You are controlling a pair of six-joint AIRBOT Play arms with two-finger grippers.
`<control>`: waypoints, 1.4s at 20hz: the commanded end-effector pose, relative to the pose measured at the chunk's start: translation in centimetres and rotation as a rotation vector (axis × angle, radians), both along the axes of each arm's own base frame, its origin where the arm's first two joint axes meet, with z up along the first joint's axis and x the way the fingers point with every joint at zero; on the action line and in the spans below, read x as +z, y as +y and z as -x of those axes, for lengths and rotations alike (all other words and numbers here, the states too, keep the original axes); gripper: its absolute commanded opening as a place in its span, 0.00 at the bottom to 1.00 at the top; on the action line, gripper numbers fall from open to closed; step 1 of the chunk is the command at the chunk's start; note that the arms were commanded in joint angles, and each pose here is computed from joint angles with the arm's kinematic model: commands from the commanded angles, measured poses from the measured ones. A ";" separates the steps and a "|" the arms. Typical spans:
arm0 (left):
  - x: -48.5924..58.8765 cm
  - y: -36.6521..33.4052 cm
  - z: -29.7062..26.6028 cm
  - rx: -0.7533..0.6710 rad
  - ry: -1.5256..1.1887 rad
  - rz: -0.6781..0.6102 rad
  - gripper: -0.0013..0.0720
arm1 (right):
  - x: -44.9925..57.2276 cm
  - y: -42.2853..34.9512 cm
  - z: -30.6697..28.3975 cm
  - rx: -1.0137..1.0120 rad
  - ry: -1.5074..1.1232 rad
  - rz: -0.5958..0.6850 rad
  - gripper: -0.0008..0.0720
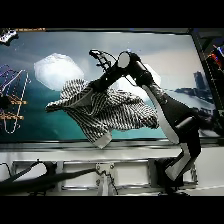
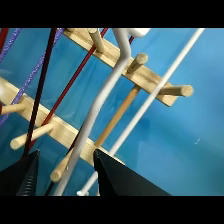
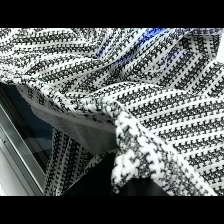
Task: Fold the clothes and pants, and hang the long-sleeved shirts on hangers.
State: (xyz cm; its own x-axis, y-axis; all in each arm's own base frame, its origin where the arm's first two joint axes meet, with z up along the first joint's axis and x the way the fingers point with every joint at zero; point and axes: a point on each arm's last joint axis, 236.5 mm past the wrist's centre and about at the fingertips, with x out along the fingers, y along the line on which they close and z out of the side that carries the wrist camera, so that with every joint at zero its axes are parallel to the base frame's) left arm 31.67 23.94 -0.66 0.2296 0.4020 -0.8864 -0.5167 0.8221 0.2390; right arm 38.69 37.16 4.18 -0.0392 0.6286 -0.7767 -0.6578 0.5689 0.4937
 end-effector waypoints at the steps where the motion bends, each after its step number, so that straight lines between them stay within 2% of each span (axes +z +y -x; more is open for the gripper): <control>1: -1.5 0.3 -0.1 -0.015 0.030 0.010 0.49 | 0.0 0.0 0.0 0.000 0.000 0.000 0.06; 3: -1.9 0.4 -0.3 -0.018 0.032 0.012 0.49 | 0.0 0.0 0.0 0.000 0.000 0.000 0.06; 5: -2.1 0.5 -0.7 -0.023 0.022 0.008 0.38 | 0.0 0.0 0.0 0.000 -0.001 0.000 0.06; 9: -2.2 0.9 -1.8 -0.038 -0.013 -0.007 0.29 | 0.1 0.1 0.0 -0.002 -0.001 -0.002 0.06; 10: -2.4 0.9 -1.8 -0.039 -0.010 -0.006 0.23 | 0.1 0.0 0.0 -0.002 -0.001 -0.002 0.06; 14: -2.5 0.9 -1.9 -0.041 -0.012 -0.007 0.20 | -0.1 -0.2 -0.1 0.000 -0.005 0.009 0.06; 16: -2.5 1.0 -1.9 -0.043 -0.012 -0.010 0.09 | -0.1 -0.2 -0.1 -0.003 -0.002 0.010 0.06; 19: -2.5 1.0 -1.9 -0.046 -0.009 -0.010 0.09 | 0.2 -0.2 -0.1 -0.004 -0.008 0.007 0.06; 20: -2.5 1.0 -1.9 -0.058 -0.004 -0.013 0.05 | 0.3 -0.2 -0.1 -0.004 -0.010 0.007 0.06; 28: -0.4 0.8 -2.1 -0.056 -0.054 -0.031 0.05 | 0.3 -0.2 0.0 -0.003 -0.008 0.006 0.06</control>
State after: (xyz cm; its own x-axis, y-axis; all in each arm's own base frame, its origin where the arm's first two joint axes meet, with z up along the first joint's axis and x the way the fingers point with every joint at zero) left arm 33.69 24.76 -2.00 0.2800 0.4048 -0.8705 -0.4816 0.8436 0.2374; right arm 38.72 36.97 4.39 -0.0326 0.6230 -0.7815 -0.6597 0.5740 0.4851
